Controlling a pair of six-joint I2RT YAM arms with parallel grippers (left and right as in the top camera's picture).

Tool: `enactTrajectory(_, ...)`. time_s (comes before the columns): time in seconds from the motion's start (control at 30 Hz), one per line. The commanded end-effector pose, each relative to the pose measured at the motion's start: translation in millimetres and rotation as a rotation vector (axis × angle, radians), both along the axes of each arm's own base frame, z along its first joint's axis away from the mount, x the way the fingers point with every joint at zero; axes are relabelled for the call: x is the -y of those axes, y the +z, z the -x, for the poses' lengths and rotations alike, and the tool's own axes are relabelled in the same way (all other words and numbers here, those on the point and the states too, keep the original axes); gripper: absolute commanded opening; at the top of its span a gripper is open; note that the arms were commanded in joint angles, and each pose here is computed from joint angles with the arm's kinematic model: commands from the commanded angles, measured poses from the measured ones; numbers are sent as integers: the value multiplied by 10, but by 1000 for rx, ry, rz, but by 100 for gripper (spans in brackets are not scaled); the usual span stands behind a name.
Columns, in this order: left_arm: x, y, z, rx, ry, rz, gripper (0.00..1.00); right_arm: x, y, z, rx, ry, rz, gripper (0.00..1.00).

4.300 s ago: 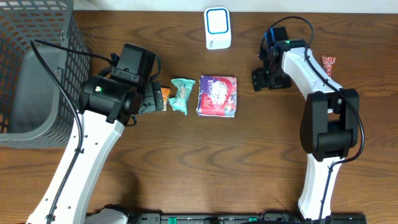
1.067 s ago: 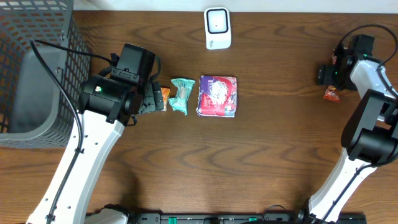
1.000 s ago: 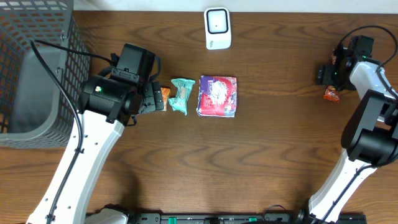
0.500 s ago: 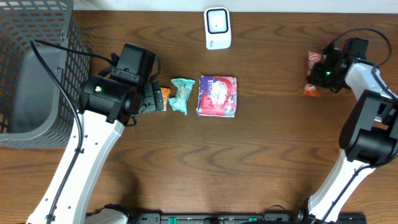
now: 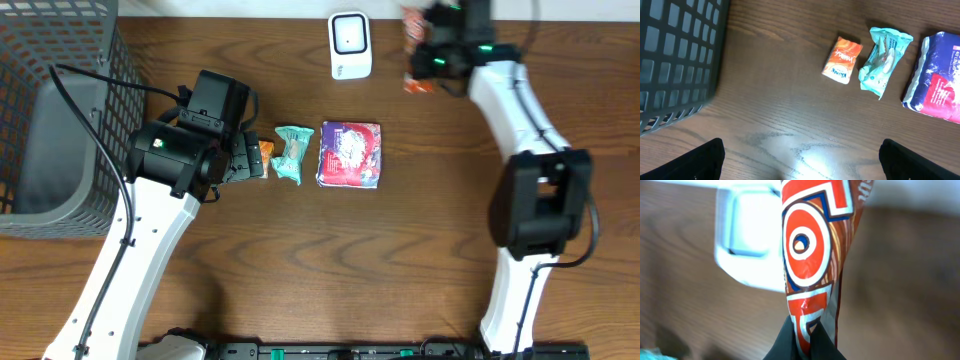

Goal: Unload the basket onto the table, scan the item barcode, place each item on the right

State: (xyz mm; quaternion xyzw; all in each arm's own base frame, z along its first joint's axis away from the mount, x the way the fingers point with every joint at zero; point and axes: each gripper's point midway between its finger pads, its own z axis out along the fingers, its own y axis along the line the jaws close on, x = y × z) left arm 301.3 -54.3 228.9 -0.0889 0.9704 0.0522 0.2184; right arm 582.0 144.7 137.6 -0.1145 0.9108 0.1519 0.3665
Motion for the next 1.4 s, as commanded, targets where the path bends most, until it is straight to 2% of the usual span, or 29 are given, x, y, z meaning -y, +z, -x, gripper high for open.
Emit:
enactTrajectory(0.0,-20,39,-3,12,14,5,98,-349,328,-76,130,-31,68,1)
enactTrajectory(0.13,-20,39,-3,12,14,5,98,-653,334,-180,208,-67,61,1)
enactTrajectory(0.27,-20,39,-3,12,14,5,98,-780,113,-265,215,-64,47,1)
enactTrajectory(0.47,-20,39,-3,12,14,5,98,-690,-197,-318,166,-110,49,1)
enactTrajectory(0.63,-20,39,-3,12,14,5,98,-491,-86,-357,170,-151,55,1)
enactTrajectory(0.77,-20,39,-3,12,14,5,98,40,227,-400,182,-280,102,1)
enactTrajectory(0.87,-20,39,-3,12,14,5,98,676,432,-345,161,-412,174,1)
enactTrajectory(1.0,-20,39,-3,12,14,5,98,1649,487,-99,71,-560,329,1)
enactTrajectory(1.17,-20,39,-3,12,14,5,98,2890,262,476,-148,-759,532,2)
enactTrajectory(1.2,-20,39,-3,12,14,5,98,3093,212,599,-192,-791,546,12)
enactTrajectory(1.23,-20,39,-3,12,14,5,98,3263,174,704,-227,-816,545,30)
enactTrajectory(1.27,-20,39,-3,12,14,5,98,3381,139,781,-254,-829,533,56)
enactTrajectory(1.3,-20,39,-3,12,14,5,98,3482,109,847,-276,-839,514,72)
enactTrajectory(1.37,-20,39,-3,12,14,5,98,3600,62,932,-305,-845,475,78)
